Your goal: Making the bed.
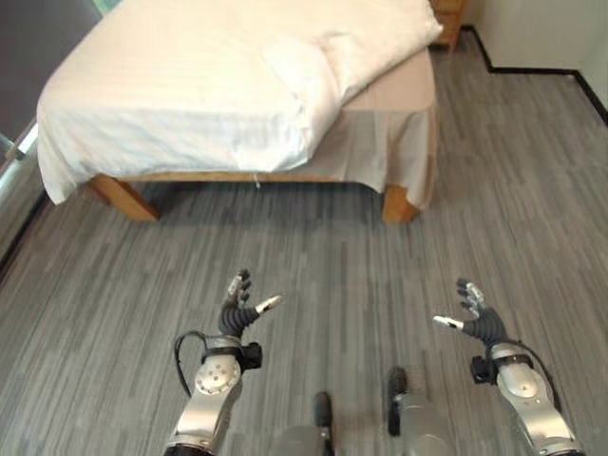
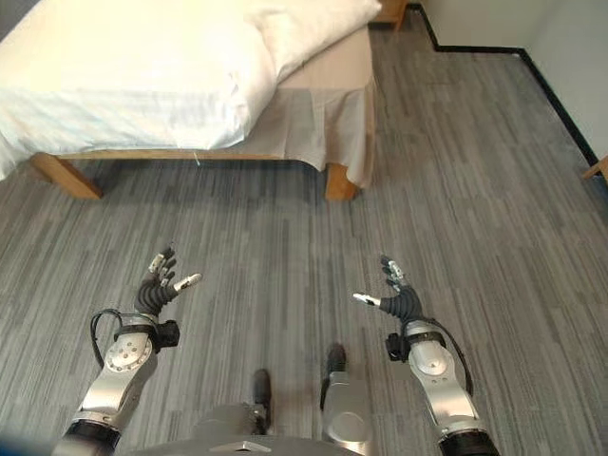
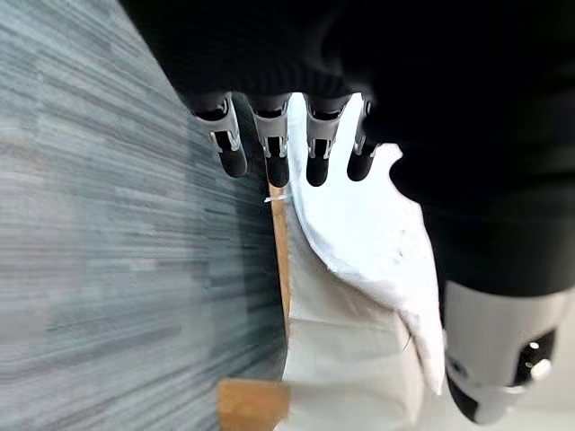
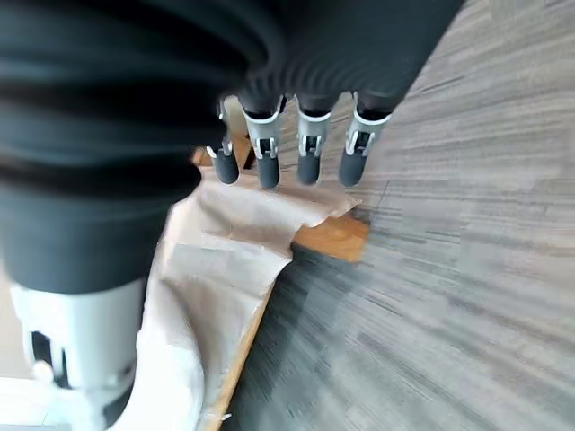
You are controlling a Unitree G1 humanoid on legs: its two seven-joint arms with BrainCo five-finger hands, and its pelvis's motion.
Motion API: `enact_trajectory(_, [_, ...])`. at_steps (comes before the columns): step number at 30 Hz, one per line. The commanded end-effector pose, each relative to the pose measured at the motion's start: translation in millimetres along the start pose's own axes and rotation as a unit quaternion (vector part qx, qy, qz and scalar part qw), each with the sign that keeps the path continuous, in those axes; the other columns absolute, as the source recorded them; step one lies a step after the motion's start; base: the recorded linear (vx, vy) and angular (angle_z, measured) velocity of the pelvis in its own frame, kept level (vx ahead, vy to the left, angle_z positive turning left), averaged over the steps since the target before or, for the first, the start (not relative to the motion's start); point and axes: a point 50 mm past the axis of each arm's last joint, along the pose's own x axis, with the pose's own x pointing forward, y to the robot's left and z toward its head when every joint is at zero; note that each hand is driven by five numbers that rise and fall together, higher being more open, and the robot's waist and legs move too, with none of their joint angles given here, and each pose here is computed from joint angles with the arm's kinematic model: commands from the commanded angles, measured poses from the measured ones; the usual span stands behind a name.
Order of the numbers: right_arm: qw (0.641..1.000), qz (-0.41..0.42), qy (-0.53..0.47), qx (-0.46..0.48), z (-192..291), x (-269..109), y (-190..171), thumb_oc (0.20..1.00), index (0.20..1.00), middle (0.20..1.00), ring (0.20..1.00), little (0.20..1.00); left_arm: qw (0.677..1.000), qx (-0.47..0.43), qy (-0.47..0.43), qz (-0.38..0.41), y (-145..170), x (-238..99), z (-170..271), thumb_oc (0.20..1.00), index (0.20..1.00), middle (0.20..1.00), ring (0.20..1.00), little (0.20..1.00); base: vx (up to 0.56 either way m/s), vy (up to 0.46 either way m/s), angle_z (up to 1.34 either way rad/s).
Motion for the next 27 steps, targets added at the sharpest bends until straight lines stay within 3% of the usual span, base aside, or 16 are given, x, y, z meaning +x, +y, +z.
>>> enact_trajectory(1, [0.999, -0.029, -0.042, 0.005, 14, 1, -11, 1.000, 1.000, 1.000, 1.000, 1.000, 0.997, 0.044, -0.056, -0.028, -2, 5, 21, 1.000, 1.000, 1.000, 1.000, 1.000, 0.35, -0.232, 0.44])
enact_trajectory(12, [0.998, -0.033, -0.055, -0.025, 22, 7, -26, 1.000, 1.000, 1.000, 1.000, 1.000, 0.998, 0.000, -0.049, -0.044, -13, 1, 19, 1.000, 1.000, 1.000, 1.000, 1.000, 0.25, -0.275, 0.11])
enact_trajectory(27, [0.998, -0.007, -0.021, -0.063, 9, 5, -18, 1.000, 1.000, 1.000, 1.000, 1.000, 0.999, -0.007, -0.014, -0.030, -19, -9, 2, 1.000, 1.000, 1.000, 1.000, 1.000, 0.41, -0.005, -0.19])
